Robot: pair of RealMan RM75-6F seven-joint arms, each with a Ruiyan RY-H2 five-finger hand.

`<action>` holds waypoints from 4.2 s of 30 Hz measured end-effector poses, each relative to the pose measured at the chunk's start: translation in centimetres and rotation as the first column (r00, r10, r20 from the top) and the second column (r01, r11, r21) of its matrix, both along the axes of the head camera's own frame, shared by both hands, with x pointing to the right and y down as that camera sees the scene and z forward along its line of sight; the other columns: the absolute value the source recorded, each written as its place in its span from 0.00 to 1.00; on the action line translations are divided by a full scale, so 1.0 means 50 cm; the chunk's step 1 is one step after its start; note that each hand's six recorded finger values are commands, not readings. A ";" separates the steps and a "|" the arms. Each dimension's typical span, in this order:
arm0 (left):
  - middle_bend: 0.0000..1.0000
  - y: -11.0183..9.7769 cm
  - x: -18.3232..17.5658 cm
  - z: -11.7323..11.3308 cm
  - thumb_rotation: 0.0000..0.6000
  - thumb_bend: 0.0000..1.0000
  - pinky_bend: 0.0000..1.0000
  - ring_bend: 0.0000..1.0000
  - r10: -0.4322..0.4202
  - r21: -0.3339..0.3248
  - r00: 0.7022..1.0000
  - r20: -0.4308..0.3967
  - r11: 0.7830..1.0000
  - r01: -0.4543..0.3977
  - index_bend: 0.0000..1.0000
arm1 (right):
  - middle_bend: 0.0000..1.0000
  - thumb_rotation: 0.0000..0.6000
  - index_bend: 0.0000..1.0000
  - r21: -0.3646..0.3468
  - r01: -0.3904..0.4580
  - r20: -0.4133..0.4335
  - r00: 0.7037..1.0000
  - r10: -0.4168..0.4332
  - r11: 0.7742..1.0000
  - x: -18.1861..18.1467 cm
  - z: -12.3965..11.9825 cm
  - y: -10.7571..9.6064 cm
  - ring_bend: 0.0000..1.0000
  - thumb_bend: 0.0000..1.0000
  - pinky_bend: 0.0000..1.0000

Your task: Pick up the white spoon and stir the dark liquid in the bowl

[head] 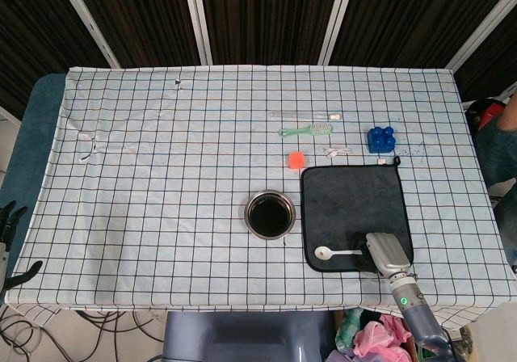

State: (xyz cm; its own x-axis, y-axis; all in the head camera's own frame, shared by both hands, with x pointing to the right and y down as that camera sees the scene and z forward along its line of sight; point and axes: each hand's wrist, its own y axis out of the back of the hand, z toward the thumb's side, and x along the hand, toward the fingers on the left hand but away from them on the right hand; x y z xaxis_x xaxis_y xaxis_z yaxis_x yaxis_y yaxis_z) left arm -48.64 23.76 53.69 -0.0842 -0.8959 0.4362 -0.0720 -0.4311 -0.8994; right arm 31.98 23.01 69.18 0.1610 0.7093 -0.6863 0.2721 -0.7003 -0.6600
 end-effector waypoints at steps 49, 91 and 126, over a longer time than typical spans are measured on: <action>0.01 0.005 0.007 -0.009 1.00 0.19 0.00 0.00 0.007 0.024 1.000 0.000 1.000 -0.007 0.08 | 0.89 1.00 0.58 0.362 0.393 -0.329 0.903 -0.278 0.845 0.004 -0.165 -0.200 1.00 0.39 1.00; 0.01 -0.002 -0.026 -0.033 1.00 0.19 0.00 0.00 -0.080 0.101 0.996 0.044 0.992 0.075 0.08 | 0.90 1.00 0.62 0.592 0.801 -0.664 0.549 -0.508 0.090 -0.324 -0.163 -0.245 1.00 0.39 1.00; 0.01 -0.008 -0.044 -0.044 1.00 0.19 0.00 0.00 -0.118 0.127 0.992 0.048 0.986 0.111 0.08 | 0.90 1.00 0.65 0.539 0.832 -0.669 0.517 -0.535 0.130 -0.341 -0.037 -0.177 1.00 0.39 1.00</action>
State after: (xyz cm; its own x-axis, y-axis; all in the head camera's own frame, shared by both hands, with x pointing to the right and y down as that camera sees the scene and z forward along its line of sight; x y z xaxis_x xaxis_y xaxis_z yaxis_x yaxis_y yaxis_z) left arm -50.86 23.35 51.51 -0.2100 -0.9259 0.3140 -0.0626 -0.3077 -0.9494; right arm 14.92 14.18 67.31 0.8114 0.5794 -0.0770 -0.3097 0.3144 -0.8973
